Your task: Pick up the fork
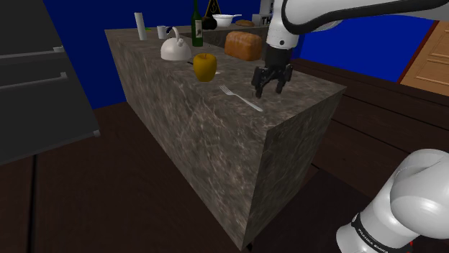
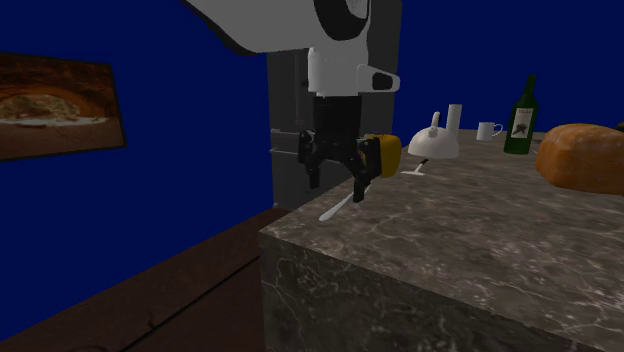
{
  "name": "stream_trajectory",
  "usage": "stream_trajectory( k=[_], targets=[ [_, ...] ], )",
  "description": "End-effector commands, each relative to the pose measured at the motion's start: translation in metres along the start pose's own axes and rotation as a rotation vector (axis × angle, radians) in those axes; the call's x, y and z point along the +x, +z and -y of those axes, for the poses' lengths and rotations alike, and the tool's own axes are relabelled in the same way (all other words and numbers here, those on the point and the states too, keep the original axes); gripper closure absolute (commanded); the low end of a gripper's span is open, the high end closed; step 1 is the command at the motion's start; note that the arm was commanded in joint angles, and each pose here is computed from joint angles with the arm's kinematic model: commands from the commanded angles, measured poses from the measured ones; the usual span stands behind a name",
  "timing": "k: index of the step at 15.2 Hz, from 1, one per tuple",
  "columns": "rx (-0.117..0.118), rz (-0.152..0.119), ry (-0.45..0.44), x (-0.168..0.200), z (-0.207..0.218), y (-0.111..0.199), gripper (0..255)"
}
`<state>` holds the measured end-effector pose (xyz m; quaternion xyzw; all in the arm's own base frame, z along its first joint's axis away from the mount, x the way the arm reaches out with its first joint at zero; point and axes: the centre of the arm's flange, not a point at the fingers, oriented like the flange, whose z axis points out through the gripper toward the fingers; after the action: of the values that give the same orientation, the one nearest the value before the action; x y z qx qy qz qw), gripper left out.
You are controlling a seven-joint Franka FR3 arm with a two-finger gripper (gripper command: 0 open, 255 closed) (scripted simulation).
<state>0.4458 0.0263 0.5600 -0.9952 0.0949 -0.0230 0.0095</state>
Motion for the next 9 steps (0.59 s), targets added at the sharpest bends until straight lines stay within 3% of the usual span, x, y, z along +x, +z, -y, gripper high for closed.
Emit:
stream_trajectory(
  k=[1,9],
  targets=[
    [-0.003,-0.005,0.011,0.023,0.008,0.004,0],
    [-0.014,-0.025,0.053,0.12,0.043,0.014,0]
  ],
)
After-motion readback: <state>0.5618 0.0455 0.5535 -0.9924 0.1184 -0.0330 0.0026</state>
